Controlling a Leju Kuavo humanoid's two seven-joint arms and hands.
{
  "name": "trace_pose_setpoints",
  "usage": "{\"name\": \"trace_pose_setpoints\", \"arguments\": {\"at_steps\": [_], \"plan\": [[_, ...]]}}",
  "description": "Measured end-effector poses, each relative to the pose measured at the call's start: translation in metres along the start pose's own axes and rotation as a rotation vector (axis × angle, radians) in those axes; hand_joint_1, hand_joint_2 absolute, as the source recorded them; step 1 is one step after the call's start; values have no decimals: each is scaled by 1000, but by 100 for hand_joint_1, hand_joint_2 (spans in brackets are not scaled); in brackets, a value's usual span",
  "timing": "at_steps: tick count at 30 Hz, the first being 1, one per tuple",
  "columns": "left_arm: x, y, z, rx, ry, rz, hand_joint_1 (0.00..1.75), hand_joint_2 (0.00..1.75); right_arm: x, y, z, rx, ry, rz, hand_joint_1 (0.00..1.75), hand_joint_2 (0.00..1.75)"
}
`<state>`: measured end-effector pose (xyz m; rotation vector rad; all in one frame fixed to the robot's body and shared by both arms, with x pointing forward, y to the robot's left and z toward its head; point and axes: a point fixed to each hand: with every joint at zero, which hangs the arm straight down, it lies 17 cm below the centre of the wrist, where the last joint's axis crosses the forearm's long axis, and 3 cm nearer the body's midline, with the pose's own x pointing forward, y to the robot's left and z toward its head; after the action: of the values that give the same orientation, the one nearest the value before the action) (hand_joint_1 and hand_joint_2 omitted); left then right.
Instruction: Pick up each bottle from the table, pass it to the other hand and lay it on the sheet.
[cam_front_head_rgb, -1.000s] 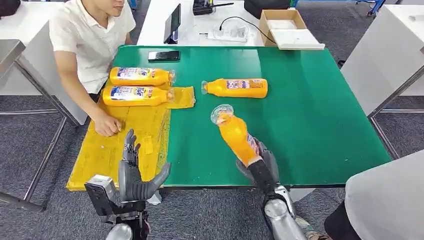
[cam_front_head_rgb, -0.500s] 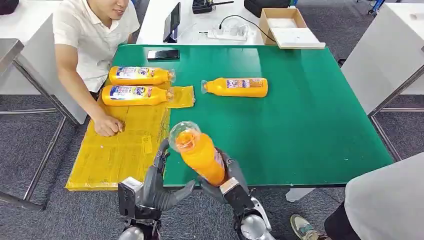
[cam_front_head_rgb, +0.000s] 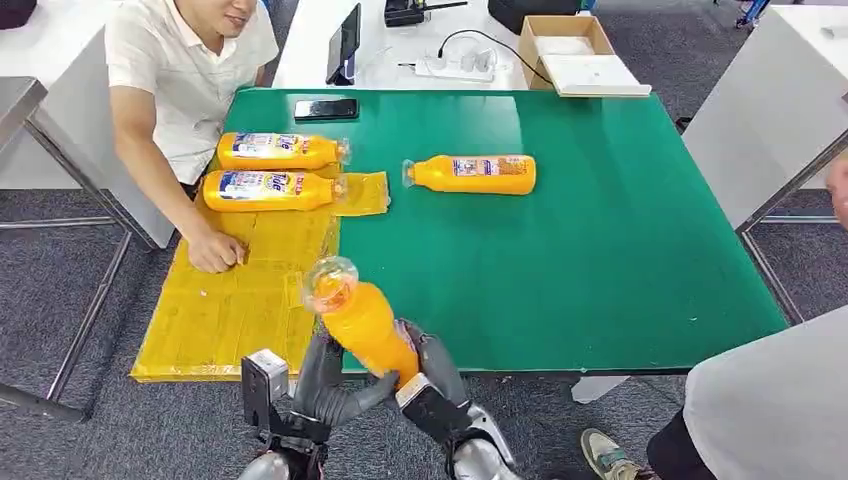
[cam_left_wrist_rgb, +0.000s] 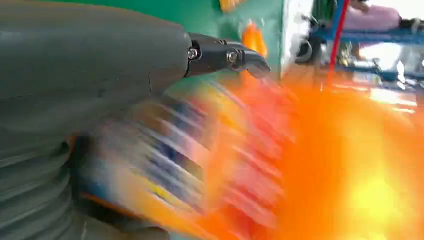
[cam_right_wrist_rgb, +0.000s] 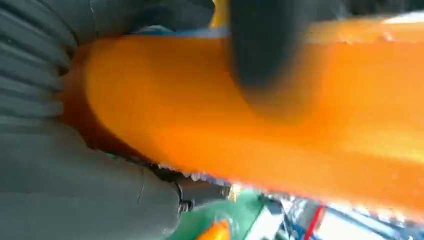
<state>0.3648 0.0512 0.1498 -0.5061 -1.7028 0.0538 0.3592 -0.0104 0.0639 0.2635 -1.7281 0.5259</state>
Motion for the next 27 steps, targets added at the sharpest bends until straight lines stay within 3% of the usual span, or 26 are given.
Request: {"name": "trace_pose_setpoints", "arguments": {"at_steps": [21, 23, 25, 27], "plan": [[-12, -6, 8, -22, 76, 24, 0, 175, -37, -26, 14, -92, 98, 48, 175, 175], [-14, -6, 8, -23, 85, 23, 155, 175, -39, -24, 14, -82, 99, 66, 175, 175], [-16, -5, 7, -23, 95, 20, 171, 175, -39, -23, 14, -78, 100, 82, 175, 175], [-21, -4, 5, -22, 113, 17, 175, 175, -39, -22, 13, -75, 98, 106, 175, 175]]}}
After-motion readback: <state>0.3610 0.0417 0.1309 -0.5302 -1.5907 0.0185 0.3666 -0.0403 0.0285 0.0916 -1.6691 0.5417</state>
